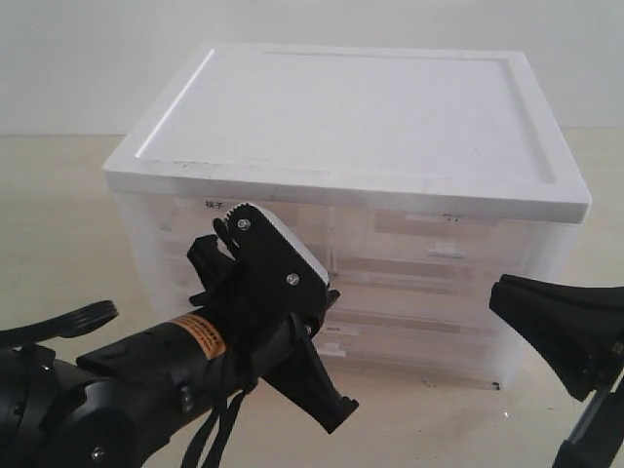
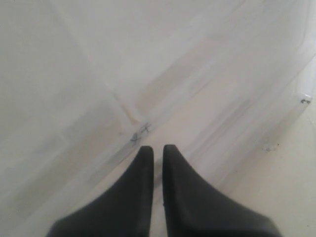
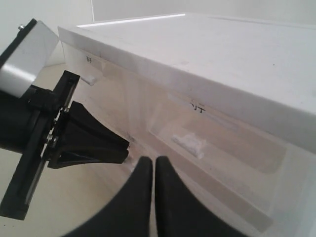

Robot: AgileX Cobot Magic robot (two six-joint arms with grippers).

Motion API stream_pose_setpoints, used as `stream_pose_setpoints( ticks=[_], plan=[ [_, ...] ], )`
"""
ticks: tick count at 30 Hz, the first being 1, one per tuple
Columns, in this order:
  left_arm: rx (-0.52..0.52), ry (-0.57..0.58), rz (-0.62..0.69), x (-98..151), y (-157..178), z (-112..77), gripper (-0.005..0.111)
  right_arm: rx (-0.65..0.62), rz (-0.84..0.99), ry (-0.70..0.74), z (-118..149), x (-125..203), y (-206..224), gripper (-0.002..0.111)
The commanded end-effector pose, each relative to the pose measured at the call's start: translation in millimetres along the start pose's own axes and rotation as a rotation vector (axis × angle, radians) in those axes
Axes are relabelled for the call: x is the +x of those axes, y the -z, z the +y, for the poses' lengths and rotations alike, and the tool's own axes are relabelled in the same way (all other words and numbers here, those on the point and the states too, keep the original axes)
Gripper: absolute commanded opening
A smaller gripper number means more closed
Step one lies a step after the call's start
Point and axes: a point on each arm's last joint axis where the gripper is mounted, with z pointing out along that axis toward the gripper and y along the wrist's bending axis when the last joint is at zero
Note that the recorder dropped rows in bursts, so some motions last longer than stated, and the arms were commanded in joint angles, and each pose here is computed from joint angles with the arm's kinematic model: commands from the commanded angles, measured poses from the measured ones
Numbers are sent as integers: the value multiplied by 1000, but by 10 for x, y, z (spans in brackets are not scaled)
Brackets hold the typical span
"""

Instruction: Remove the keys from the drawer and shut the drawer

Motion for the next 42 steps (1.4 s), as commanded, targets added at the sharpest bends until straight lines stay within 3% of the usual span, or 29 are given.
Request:
stream_pose_setpoints(
  ticks=[1, 10, 15, 20, 24, 27, 33, 36, 39, 42],
  plan=[
    [4, 7, -19, -28, -8, -15, 4, -2, -5, 4, -3, -13, -4, 0],
    [-48, 52, -2, 16, -59, 159, 4, 4, 4, 4, -8, -5, -4, 0],
    [50, 30, -21, -17, -44, 73, 4, 5, 6, 4, -9, -4, -4, 0],
    [68, 37, -69, -91, 334, 182, 4, 28, 11, 2, -30, 1, -4, 0],
    [-40, 156, -291, -268, 923, 479, 4, 204, -1, -60, -188, -4, 15, 0],
    [-231, 228, -399, -294, 1246, 743, 4, 360, -19, -104, -325, -9, 54, 0],
    [-592, 307, -387, -198, 1478, 1083, 4, 595, -13, -202, -512, 33, 152, 0],
    [-625, 332, -339, -137, 1464, 1159, 4, 717, -1, -227, -596, 61, 219, 0],
    [-644, 390, -296, -55, 1398, 1254, 4, 684, 9, -209, -574, 61, 200, 0],
    [-539, 407, -233, 17, 1237, 1281, 4, 664, 2, -214, -560, 55, 189, 0]
  ],
)
